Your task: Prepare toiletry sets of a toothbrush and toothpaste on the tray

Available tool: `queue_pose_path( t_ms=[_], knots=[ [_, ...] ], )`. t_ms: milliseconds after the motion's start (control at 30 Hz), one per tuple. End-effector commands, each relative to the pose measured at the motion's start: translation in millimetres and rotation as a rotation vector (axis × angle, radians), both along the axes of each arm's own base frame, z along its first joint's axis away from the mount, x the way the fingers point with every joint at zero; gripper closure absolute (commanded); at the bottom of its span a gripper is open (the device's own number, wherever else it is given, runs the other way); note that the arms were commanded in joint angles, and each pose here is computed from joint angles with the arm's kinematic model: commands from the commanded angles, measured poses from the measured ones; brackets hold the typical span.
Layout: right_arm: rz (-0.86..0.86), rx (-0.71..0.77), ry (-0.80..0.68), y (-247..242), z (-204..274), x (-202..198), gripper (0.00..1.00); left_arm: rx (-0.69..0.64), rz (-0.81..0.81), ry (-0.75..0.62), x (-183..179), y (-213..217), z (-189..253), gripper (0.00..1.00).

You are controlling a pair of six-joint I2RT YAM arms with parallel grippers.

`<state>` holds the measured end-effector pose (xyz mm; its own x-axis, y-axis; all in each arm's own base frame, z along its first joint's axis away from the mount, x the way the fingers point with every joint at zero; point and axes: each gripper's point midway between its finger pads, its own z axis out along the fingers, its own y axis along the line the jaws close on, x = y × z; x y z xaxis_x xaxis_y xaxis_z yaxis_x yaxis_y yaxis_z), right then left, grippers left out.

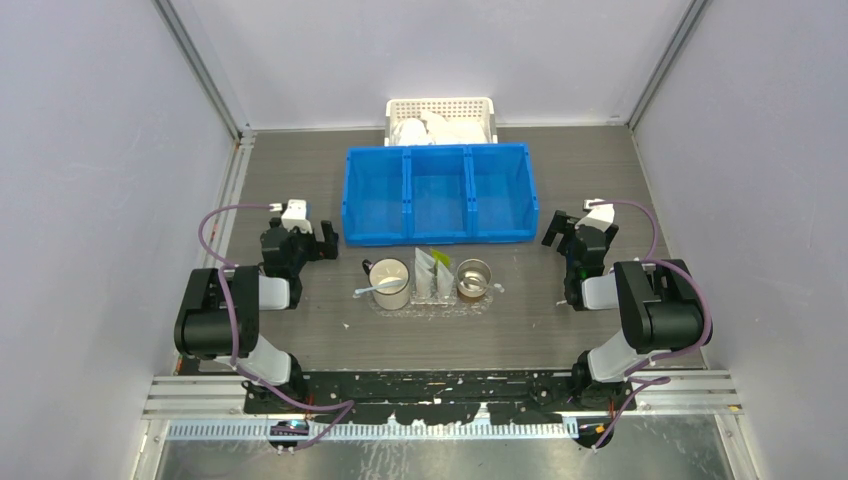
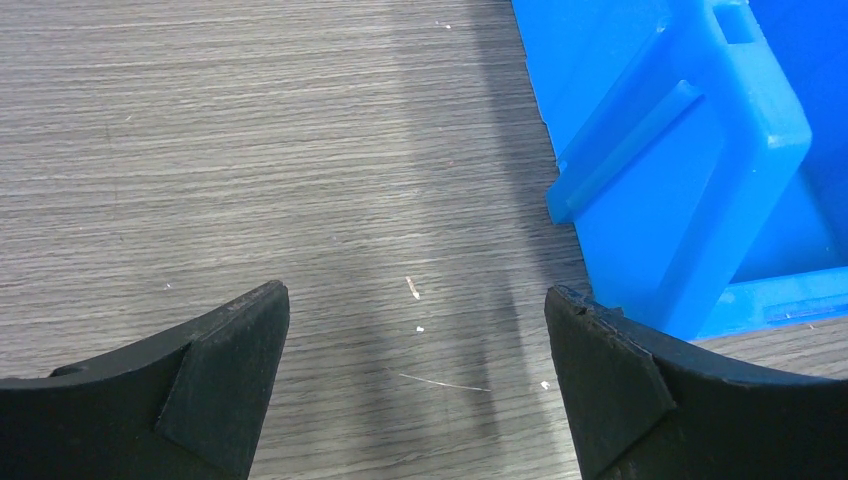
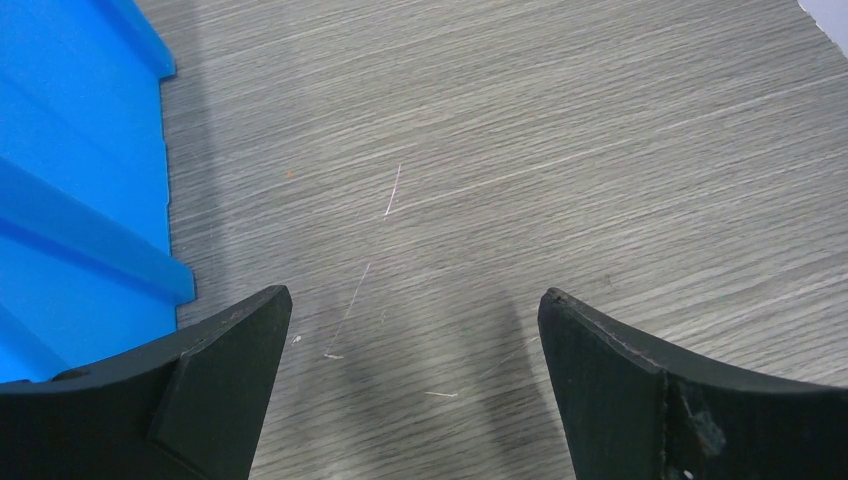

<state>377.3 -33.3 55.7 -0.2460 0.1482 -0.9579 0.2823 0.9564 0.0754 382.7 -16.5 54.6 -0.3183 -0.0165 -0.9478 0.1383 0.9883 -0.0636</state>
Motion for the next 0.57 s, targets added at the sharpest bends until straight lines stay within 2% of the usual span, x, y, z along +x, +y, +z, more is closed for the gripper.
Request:
queue_pose_path(
  t_ms=[0, 533],
  knots=[
    [0.000, -0.007, -0.055, -1.0, 16.2, 10.1, 0.00, 0.014, -0.009, -0.077, 9.2, 1.4, 17.6, 0.00],
    [0.000, -0.007, -0.054, -1.1, 16.2, 10.7, 0.01, 0.015, -0.008, -0.078, 9.6, 1.6, 18.1, 0.00]
  ],
)
